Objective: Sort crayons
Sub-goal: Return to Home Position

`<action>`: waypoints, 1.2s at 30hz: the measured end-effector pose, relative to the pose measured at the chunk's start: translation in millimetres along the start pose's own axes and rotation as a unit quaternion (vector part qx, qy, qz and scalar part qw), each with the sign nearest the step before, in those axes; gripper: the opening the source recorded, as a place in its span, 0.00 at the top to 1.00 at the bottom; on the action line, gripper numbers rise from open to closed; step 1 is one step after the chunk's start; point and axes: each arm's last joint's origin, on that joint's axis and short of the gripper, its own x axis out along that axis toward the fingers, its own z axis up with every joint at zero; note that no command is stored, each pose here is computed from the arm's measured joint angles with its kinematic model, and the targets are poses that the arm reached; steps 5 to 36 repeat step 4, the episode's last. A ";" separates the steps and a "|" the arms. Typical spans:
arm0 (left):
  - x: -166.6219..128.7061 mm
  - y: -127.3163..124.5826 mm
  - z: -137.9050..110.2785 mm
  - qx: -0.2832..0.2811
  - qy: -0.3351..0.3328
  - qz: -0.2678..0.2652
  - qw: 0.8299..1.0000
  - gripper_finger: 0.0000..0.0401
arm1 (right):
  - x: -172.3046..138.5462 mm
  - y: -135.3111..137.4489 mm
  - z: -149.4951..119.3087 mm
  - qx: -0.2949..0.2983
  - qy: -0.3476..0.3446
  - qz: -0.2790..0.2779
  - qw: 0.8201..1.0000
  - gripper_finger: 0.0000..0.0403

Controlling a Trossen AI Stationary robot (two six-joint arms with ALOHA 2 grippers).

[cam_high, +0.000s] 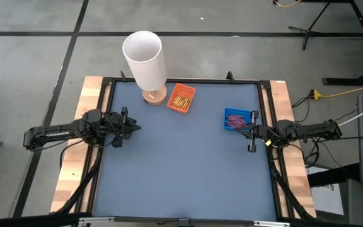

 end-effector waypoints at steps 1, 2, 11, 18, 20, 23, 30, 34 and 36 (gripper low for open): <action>0.0 0.0 0.0 0.000 0.000 0.000 1.000 1.00 | 0.0 0.0 0.0 0.000 0.000 0.000 1.000 0.99; 0.0 0.0 0.0 0.000 0.000 0.000 1.000 1.00 | 0.0 0.0 0.0 0.000 0.000 0.000 1.000 0.99; 0.0 0.0 0.0 0.000 0.000 0.000 1.000 1.00 | 0.0 0.0 0.0 0.000 0.000 0.000 1.000 0.99; 0.0 0.0 0.0 0.000 0.000 0.000 1.000 1.00 | 0.0 0.0 0.0 0.000 0.000 0.000 1.000 0.99; 0.0 0.0 0.0 0.000 0.000 0.000 1.000 1.00 | 0.0 0.0 0.0 0.000 0.000 0.000 1.000 0.99; 0.0 0.0 0.0 0.000 0.000 0.000 1.000 1.00 | 0.0 0.0 0.0 0.000 0.000 0.000 1.000 0.99; 0.0 0.0 0.0 0.000 0.000 0.000 1.000 1.00 | 0.0 0.0 0.0 0.000 0.000 0.000 1.000 0.99; 0.0 0.0 0.0 0.000 0.000 0.000 1.000 1.00 | 0.0 0.0 0.0 0.000 0.000 0.000 1.000 0.99; 0.0 0.0 0.0 0.000 0.000 0.000 1.000 1.00 | 0.0 0.0 0.0 0.000 0.000 0.000 1.000 0.99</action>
